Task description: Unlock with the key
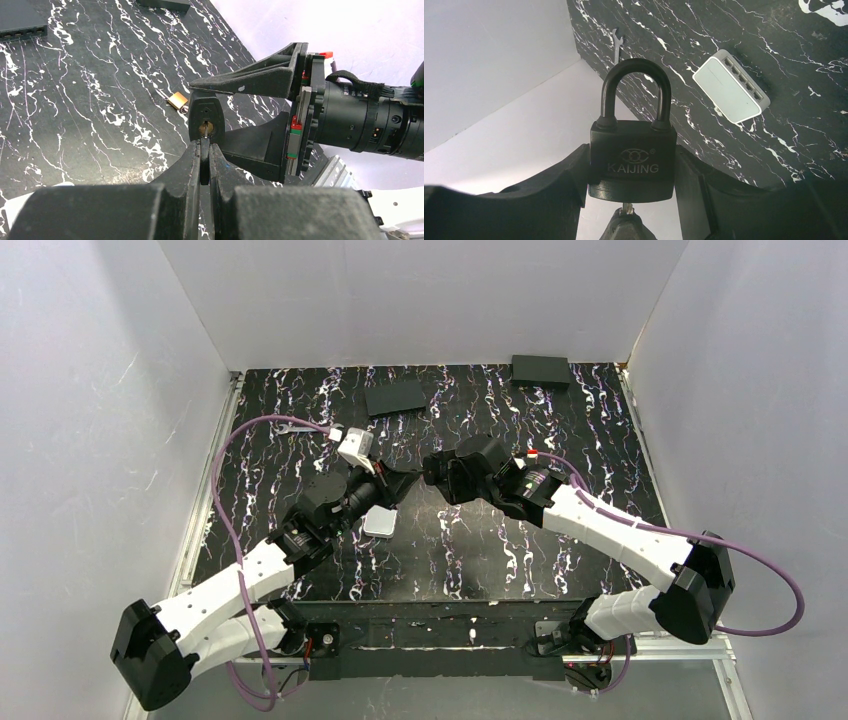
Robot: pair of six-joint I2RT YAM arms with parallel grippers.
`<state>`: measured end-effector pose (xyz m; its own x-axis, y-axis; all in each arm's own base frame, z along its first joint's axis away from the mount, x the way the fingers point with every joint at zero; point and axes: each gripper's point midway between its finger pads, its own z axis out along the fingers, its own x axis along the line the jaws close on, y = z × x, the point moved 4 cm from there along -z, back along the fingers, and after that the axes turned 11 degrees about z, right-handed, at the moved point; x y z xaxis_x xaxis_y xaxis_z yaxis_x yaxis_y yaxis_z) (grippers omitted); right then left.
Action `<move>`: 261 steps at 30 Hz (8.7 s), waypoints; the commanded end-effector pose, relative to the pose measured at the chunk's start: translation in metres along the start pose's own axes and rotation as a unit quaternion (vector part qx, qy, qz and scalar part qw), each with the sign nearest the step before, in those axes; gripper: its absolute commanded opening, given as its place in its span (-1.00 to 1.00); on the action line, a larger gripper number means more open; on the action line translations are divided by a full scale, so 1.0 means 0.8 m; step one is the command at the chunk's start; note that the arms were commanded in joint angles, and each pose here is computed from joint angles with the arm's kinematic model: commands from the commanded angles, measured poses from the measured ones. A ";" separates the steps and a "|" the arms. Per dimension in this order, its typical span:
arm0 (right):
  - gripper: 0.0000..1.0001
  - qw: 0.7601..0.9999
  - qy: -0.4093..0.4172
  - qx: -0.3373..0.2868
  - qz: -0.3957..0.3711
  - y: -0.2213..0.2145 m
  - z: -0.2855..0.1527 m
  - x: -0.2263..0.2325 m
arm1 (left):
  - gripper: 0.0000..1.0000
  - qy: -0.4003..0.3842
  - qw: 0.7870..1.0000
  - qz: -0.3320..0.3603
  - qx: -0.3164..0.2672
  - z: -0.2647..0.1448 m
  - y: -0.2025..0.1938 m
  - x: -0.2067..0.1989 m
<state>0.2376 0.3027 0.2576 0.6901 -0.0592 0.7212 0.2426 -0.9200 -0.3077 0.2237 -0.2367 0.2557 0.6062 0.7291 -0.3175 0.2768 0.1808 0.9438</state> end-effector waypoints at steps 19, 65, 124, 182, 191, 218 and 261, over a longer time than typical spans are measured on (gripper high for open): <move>-0.97 0.995 0.060 0.067 0.035 -0.033 -0.032 0.044 | -1.00 0.043 0.996 -0.078 -0.018 0.012 0.016 0.002; -0.97 0.995 0.069 0.061 0.031 -0.034 -0.039 0.055 | -1.00 0.059 0.995 -0.077 0.024 0.018 0.001 -0.004; -0.97 0.992 0.051 0.116 -0.007 -0.076 -0.062 0.055 | -1.00 0.054 0.998 0.030 0.012 0.058 -0.005 0.006; -0.97 0.980 0.074 0.059 -0.172 -0.070 -0.069 0.070 | -1.00 -0.038 0.969 0.246 0.003 -0.025 0.018 -0.002; -0.97 0.981 0.056 0.067 -0.172 -0.075 -0.064 0.064 | -1.00 -0.041 0.950 0.311 0.010 -0.031 0.019 0.005; -0.97 0.981 0.068 0.040 -0.175 -0.064 -0.062 0.067 | 0.78 -0.067 0.896 0.437 0.041 -0.084 0.051 0.006; -0.65 0.941 0.215 0.101 -0.242 -0.069 -0.100 0.086 | -1.00 0.039 0.998 -0.028 -0.045 -0.007 0.068 -0.004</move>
<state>0.2167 0.3306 0.3174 0.3206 0.3078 0.8958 0.6391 -0.7683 0.0352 0.2316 -0.2396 0.2931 0.5571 0.7562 -0.3432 0.2888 0.2111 0.9338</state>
